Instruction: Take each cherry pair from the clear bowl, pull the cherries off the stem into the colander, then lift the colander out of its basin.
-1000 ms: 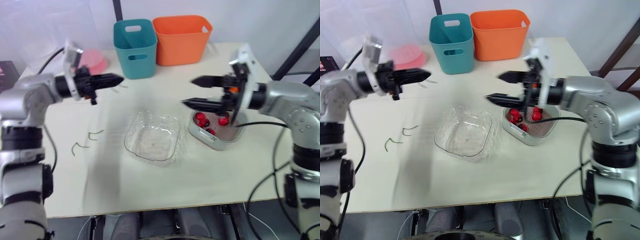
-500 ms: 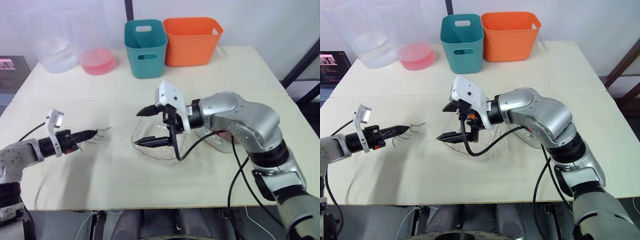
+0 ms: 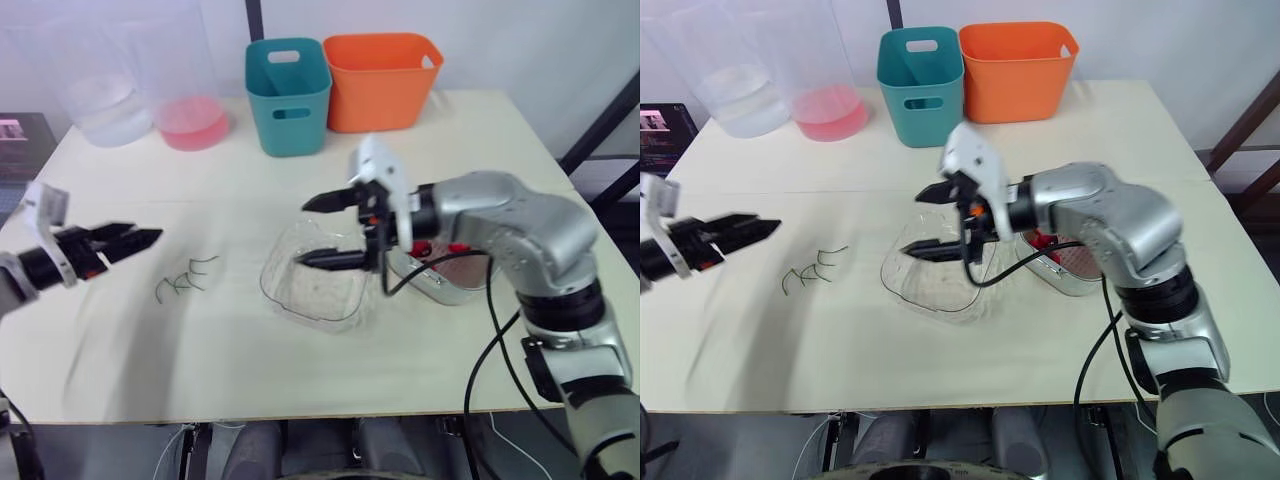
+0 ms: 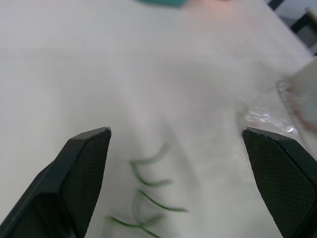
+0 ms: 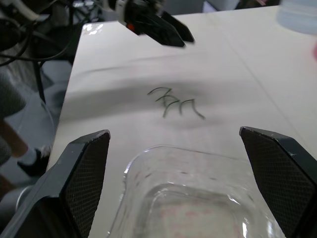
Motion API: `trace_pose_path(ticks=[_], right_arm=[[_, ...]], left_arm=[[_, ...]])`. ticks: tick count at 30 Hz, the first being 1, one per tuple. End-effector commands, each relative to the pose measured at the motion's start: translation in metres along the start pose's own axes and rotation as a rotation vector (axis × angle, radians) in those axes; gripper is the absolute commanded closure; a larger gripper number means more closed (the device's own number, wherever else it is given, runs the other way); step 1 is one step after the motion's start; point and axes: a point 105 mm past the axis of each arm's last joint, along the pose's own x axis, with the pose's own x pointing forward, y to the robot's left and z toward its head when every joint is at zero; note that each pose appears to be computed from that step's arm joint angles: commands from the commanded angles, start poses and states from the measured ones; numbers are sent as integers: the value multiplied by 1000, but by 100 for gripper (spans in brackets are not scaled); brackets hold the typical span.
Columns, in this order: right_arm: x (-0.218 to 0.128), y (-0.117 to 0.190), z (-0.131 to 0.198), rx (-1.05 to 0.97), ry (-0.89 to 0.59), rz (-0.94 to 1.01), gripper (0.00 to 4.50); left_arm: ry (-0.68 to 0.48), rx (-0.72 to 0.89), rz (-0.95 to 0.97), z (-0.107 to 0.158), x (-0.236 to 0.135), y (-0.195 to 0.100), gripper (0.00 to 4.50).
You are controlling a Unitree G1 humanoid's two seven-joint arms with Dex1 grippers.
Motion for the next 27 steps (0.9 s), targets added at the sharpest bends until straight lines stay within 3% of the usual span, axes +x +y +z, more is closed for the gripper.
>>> trace_pose_path(ticks=[1,4,10,13,18,22,27], right_arm=[[-51,-31,12,27,-57,-189,0],[-91,-45,7,59,-41,-322,0],[-120,-43,-8,54,40,-398,0],[-144,-49,-19,68,89,-470,0],[-182,-55,-29,66,160,-585,0],[-184,-59,-33,113,246,-624,0],[-147,-39,-27,141,315,-458,0]], left_arm=[[2,272,-148,40,-4,-41,2],[77,351,-211,45,-6,-54,2],[115,433,-195,50,-2,-41,2],[102,487,-259,61,5,-55,2],[128,428,-404,62,7,-77,2],[95,428,-406,62,19,-76,2],[56,431,-591,56,43,-117,2]])
